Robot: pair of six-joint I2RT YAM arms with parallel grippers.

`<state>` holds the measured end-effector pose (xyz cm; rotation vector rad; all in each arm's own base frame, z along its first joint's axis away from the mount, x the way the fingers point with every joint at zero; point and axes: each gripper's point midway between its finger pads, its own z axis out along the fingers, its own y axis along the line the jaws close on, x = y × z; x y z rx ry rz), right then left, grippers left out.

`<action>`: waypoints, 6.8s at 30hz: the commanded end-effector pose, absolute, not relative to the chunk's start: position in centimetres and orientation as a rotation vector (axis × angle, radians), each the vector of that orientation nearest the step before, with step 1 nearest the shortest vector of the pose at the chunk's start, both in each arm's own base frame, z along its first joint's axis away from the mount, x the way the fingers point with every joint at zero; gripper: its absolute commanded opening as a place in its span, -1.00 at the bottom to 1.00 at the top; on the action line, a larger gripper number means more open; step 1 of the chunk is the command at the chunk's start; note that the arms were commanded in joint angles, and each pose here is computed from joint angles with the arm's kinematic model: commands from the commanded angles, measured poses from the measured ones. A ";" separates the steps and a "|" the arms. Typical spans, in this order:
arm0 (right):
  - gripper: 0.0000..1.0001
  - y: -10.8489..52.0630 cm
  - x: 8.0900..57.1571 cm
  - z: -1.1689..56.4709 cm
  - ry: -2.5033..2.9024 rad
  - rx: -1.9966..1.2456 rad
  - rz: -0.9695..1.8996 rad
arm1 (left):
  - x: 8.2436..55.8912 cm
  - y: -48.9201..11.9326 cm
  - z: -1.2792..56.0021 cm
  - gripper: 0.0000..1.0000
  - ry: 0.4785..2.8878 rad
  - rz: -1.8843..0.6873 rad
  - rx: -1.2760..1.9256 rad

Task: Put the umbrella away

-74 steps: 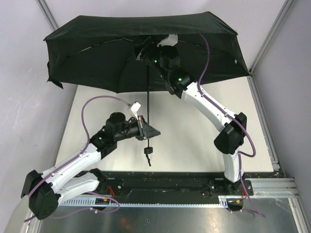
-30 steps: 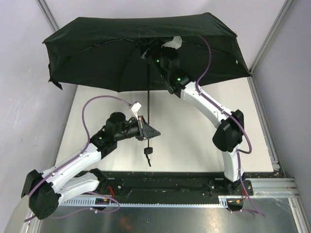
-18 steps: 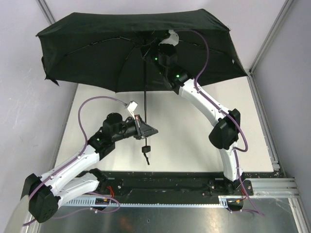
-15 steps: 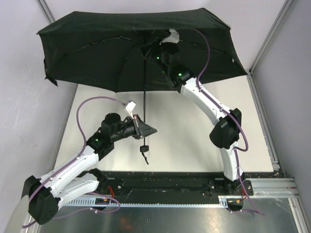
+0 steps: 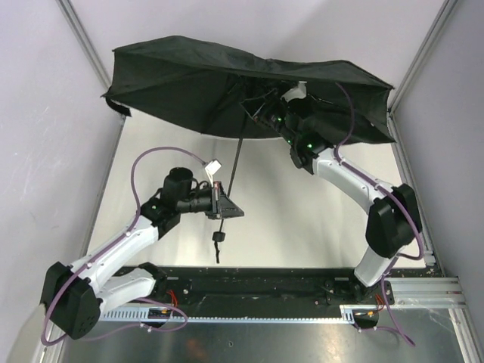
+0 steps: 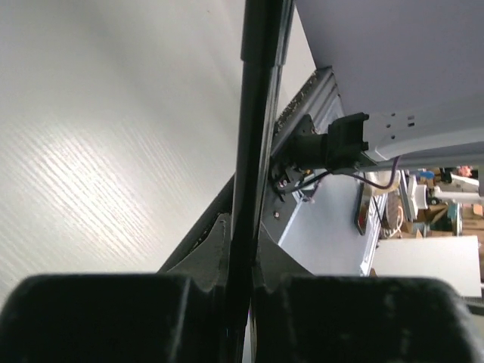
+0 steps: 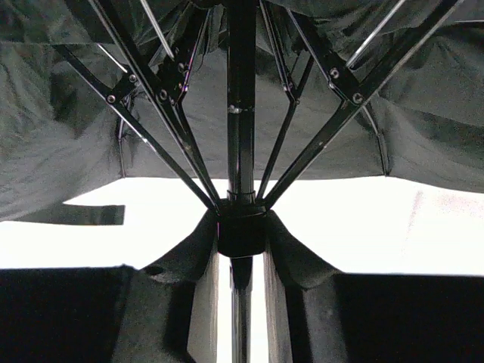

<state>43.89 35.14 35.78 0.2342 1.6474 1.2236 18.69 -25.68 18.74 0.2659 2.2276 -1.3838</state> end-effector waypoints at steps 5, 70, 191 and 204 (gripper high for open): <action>-1.00 37.5 35.6 42.7 1.492 0.064 1.640 | 25.4 -26.5 26.7 -0.92 1.977 -1.332 0.142; -1.00 30.5 32.3 40.4 1.503 0.009 0.750 | 23.7 -32.9 23.0 0.41 2.122 -1.324 0.218; 0.53 31.6 30.7 41.0 1.341 0.249 1.940 | 21.3 -31.3 33.3 -1.00 1.618 -1.676 0.340; 0.09 33.5 31.1 41.0 1.320 0.135 2.027 | 20.5 -32.1 32.8 -1.00 1.621 -1.729 0.406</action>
